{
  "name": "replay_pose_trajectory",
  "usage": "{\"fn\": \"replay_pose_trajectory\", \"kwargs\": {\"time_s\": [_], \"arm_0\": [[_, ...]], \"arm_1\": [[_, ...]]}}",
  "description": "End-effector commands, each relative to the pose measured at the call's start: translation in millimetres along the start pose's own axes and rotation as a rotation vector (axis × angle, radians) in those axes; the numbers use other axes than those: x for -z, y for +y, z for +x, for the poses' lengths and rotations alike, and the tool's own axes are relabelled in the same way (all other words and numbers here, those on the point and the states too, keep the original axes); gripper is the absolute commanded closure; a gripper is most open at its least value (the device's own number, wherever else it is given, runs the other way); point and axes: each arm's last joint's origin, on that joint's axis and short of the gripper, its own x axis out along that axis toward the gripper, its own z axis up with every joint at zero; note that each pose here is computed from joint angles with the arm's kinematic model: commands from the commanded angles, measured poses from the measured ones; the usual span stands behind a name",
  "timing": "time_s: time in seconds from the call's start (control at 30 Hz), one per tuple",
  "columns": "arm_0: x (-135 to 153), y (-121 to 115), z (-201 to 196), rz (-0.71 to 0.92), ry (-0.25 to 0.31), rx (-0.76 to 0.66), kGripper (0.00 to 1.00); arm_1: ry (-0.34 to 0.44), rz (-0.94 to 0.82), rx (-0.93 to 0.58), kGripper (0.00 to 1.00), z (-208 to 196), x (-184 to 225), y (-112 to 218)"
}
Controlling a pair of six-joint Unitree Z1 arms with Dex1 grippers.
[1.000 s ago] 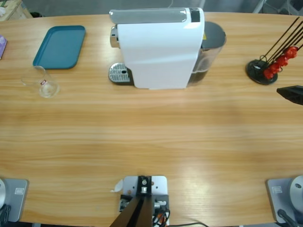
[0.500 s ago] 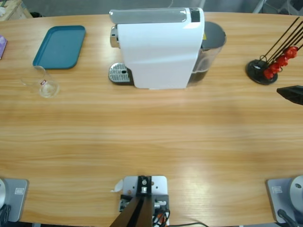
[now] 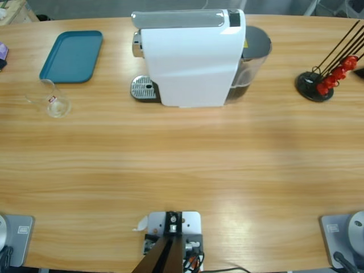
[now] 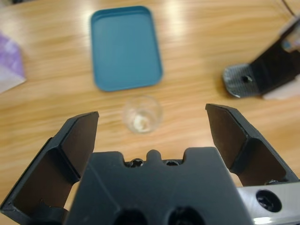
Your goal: Pour coffee
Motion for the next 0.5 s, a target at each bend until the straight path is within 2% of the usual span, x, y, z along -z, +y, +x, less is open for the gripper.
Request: {"fn": "replay_pose_trajectory", "kwargs": {"time_s": [0.03, 0.13, 0.23, 0.33, 0.4, 0.5], "arm_0": [[7.1, -8.6, -7.0, 0.093, -0.019, 0.126, 0.0], [8.5, -8.6, -8.2, 0.097, -0.021, 0.135, 0.0], [-9.4, -15.5, -7.1, 0.061, -0.072, 0.213, 0.0], [-55.3, -32.7, 6.7, -0.03, -0.052, 0.344, 0.0], [-81.2, -39.7, 15.7, -0.11, -0.05, 0.365, 0.0], [-102.1, -50.2, 37.8, -0.233, 0.006, 0.425, 0.02]], "arm_1": [[0.097, 0.189, 0.24, 0.036, 38.6, -36.8, -26.7], [0.082, 0.209, 0.246, 0.036, 40.9, -39.9, -28.1], [0.07, 0.206, 0.246, 0.036, 39.2, -45.3, -28.5], [0.082, 0.199, 0.246, 0.036, 36.4, -39.3, -27.7], [0.091, 0.192, 0.237, 0.036, 30.5, -28.7, -24.7], [0.103, 0.171, 0.212, 0.036, 18.8, -6.4, -17.6]]}}
